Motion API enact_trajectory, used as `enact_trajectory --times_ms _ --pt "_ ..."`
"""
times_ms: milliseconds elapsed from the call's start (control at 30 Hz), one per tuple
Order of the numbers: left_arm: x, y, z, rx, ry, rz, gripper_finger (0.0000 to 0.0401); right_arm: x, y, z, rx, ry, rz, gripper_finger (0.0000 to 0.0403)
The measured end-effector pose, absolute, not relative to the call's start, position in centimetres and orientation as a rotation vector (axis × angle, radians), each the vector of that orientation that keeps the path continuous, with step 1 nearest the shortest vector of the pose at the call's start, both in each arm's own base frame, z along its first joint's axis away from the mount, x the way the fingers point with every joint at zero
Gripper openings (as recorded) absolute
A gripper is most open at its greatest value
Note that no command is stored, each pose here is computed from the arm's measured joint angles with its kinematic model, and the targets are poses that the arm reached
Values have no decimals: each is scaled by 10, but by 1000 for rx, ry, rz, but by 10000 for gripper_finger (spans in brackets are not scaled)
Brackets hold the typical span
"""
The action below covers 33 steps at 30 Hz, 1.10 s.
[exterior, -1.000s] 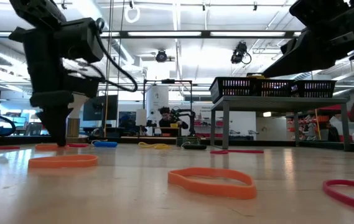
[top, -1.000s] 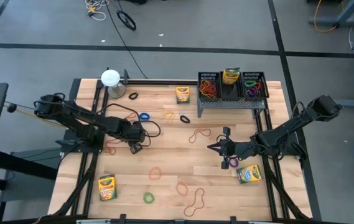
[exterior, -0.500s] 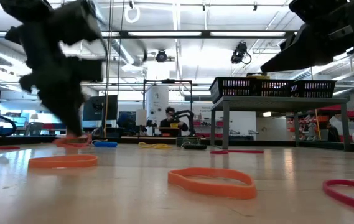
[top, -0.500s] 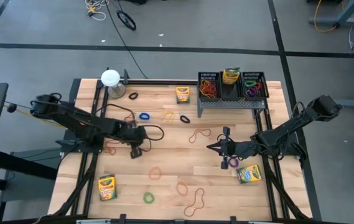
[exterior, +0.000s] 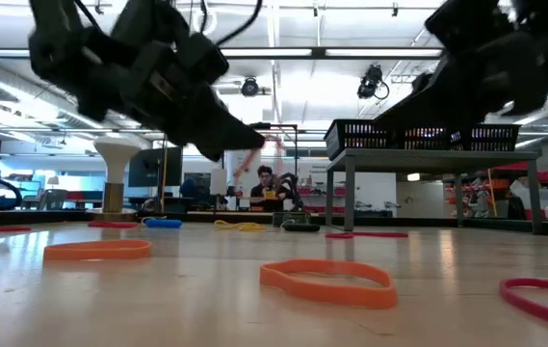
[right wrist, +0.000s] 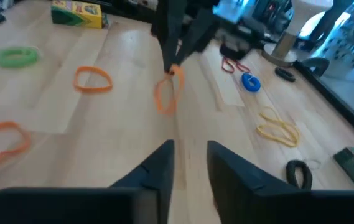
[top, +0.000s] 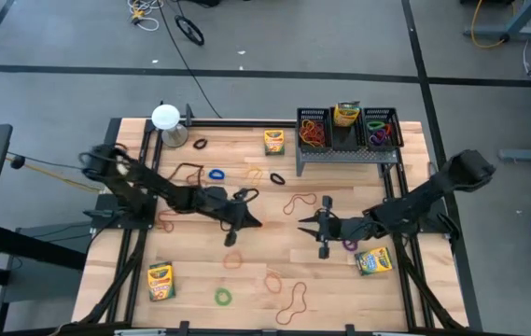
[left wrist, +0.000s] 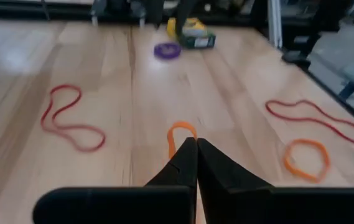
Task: Pick & Place Office Desk Supplies
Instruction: Put the orange rubber band into the left black bin on the shelf
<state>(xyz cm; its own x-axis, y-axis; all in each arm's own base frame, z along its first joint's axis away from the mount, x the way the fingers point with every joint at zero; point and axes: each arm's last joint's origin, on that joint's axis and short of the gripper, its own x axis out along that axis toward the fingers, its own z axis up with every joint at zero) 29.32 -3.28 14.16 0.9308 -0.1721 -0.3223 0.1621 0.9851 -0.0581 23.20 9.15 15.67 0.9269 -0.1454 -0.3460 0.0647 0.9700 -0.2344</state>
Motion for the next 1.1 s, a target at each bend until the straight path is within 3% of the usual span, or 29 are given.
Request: enact_trajectory --times_ms 300,767,933,1100 --pt "310 -27 106 -34 162 -237 4 256 86 130 -301 294 -145 180" --pt "311 -28 102 -43 129 -247 4 309 70 103 -282 322 -121 185" --pt "311 -28 101 -39 139 -247 4 325 68 101 -280 315 -145 146" --pt "311 -27 101 -34 142 -227 15 322 68 102 -336 324 -225 47"
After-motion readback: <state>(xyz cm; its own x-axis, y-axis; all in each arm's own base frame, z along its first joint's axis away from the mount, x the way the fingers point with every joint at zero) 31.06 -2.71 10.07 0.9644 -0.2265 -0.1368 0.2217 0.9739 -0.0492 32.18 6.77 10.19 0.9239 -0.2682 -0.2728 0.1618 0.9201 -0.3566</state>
